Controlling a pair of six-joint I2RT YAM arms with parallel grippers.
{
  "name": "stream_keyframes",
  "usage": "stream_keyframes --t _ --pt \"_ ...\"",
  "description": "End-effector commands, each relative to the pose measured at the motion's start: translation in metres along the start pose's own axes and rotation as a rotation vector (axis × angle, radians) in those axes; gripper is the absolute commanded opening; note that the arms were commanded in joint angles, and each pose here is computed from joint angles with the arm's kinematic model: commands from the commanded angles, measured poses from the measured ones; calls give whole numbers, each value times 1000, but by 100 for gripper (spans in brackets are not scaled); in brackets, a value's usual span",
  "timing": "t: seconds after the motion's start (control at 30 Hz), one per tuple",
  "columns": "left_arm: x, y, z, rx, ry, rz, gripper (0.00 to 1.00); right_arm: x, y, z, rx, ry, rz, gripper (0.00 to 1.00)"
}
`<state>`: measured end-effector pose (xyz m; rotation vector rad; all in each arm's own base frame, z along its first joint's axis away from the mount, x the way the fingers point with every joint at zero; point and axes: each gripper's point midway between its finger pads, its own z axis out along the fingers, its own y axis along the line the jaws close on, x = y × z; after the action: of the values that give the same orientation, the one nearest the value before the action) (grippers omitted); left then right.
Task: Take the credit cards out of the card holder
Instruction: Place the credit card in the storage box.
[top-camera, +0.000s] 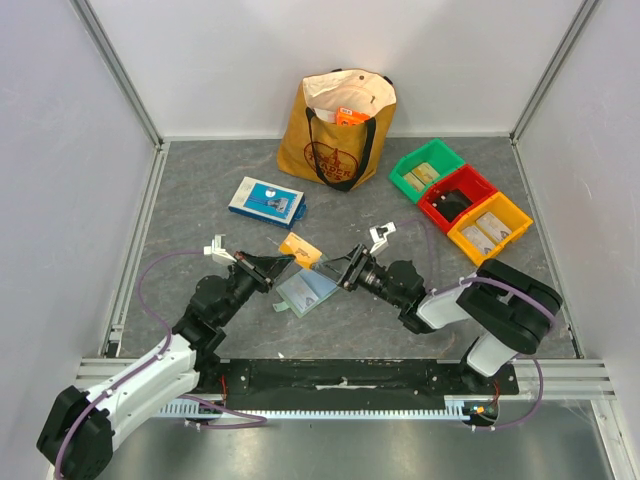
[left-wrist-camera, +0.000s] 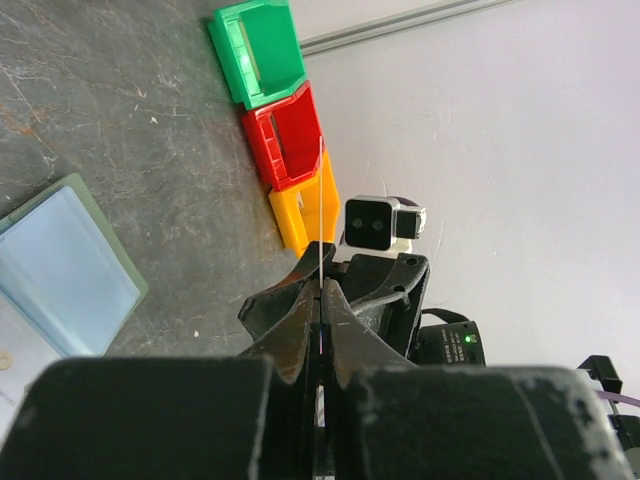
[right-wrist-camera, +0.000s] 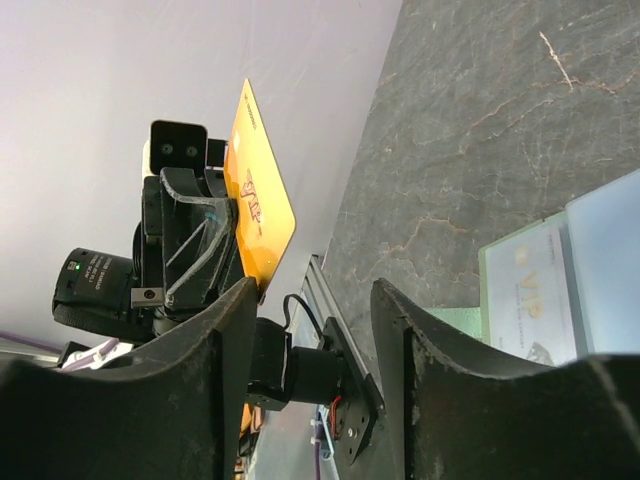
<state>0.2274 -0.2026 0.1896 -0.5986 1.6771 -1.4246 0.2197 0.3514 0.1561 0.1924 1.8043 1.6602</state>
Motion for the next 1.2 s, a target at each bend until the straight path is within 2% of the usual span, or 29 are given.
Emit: stream_keyframes --t 0.0,0.27,0.4,0.47,0.6,0.73,0.87,0.97,1.17 --pt "-3 -14 0 54 -14 -51 2 -25 61 8 -228 -97 -40 53" --pt "3 -13 1 55 17 -71 2 -27 76 10 -296 -99 -51 32" --pt "6 -13 1 58 31 -76 2 -30 74 8 -291 -111 -56 6" --pt "6 -11 1 49 33 -73 3 -34 74 5 -294 -123 -62 0" --pt "2 1 1 -26 15 -23 25 -47 64 -1 -263 -143 -73 0" --pt "-13 12 -2 -143 -11 99 49 -69 44 -9 -191 -179 -92 0" --pt "-39 5 -7 -227 -27 278 64 -101 21 -19 -88 -236 -139 0" --pt "-59 9 -12 -334 8 386 71 -139 -1 -31 18 -294 -161 0" --pt "-87 22 -17 -477 137 486 89 -229 -55 -63 322 -422 -211 0"
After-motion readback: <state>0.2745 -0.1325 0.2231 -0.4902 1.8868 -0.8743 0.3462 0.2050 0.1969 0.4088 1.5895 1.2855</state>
